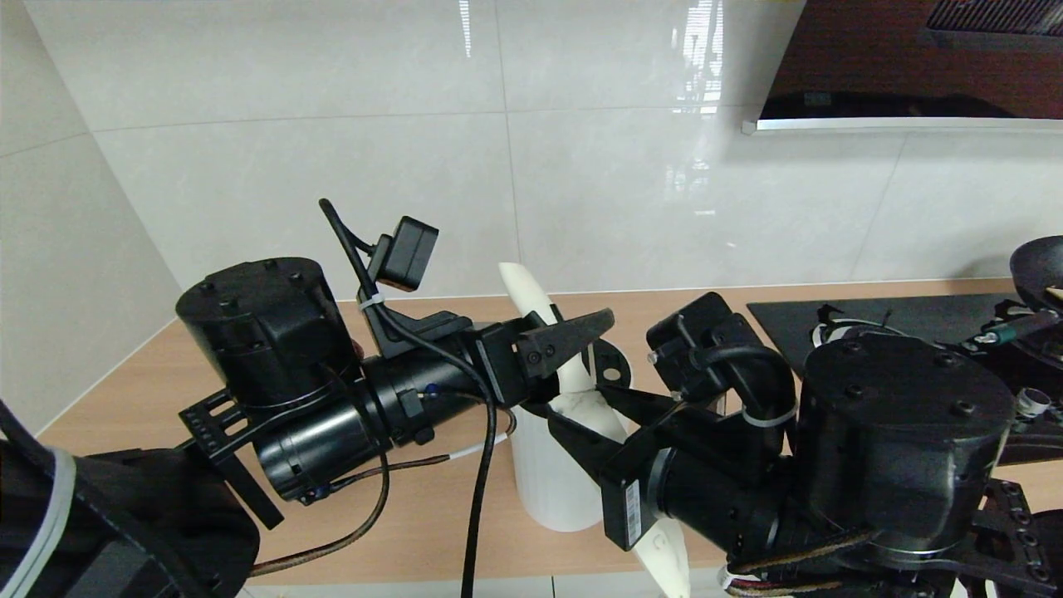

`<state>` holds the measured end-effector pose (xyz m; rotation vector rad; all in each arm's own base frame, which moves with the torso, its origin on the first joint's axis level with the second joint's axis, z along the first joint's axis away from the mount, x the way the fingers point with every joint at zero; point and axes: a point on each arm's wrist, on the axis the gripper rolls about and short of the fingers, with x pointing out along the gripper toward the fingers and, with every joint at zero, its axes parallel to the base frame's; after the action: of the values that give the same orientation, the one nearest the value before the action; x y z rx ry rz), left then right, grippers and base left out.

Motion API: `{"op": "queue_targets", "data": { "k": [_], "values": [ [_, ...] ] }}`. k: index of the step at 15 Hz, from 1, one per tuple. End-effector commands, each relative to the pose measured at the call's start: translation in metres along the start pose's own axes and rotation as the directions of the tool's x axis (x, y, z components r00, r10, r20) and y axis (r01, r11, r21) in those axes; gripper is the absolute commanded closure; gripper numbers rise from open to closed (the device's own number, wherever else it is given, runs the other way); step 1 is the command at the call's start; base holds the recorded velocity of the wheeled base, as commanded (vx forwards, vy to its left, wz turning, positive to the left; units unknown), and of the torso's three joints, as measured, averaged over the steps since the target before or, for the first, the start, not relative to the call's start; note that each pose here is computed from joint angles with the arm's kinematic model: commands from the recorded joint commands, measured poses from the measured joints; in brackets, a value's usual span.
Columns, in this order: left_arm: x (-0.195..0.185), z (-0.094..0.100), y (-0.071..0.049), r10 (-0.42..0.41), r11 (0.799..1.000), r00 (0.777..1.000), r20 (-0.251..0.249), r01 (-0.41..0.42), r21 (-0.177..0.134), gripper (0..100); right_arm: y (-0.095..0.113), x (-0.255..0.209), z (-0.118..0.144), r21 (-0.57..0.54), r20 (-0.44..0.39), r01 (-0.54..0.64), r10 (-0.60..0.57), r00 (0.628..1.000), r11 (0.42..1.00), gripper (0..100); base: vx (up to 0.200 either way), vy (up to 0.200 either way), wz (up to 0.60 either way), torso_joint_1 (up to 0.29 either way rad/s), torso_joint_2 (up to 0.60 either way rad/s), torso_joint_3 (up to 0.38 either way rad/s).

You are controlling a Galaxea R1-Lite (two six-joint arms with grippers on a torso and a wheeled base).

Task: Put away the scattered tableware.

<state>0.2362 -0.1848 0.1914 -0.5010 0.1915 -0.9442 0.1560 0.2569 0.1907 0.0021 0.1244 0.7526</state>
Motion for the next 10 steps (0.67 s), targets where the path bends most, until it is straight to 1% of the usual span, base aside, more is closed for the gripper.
{"op": "queue_targets", "data": {
  "k": [1,4,6,10],
  "values": [
    [-0.0002,0.0004,-0.0003,0.000,1.000,1.000,0.002,0.000,0.000,100,0.0001,0.0003,-0.0004,0.001,-0.001,0.000,0.000,1.000,1.000,100,0.000,0.000,0.00,0.000,0.00,0.000],
    [-0.0005,-0.0003,0.0000,0.003,1.000,1.000,0.000,-0.003,0.001,100,0.0000,0.0000,0.0001,0.000,0.000,0.000,0.000,1.000,1.000,100,0.000,0.000,0.00,0.000,0.00,0.000],
    [-0.0015,-0.0014,0.0002,0.002,1.000,1.000,-0.005,-0.002,0.011,100,0.0000,0.0001,0.0005,0.000,0.002,0.002,-0.002,1.000,1.000,100,0.000,0.000,0.00,0.000,0.00,0.000],
    [-0.0018,-0.0010,-0.0001,0.003,1.000,1.000,-0.003,-0.003,0.015,100,0.0000,-0.0002,0.0048,0.014,0.048,0.010,-0.011,0.999,1.000,100,0.000,0.000,0.00,0.000,0.00,0.000]
  ]
}}
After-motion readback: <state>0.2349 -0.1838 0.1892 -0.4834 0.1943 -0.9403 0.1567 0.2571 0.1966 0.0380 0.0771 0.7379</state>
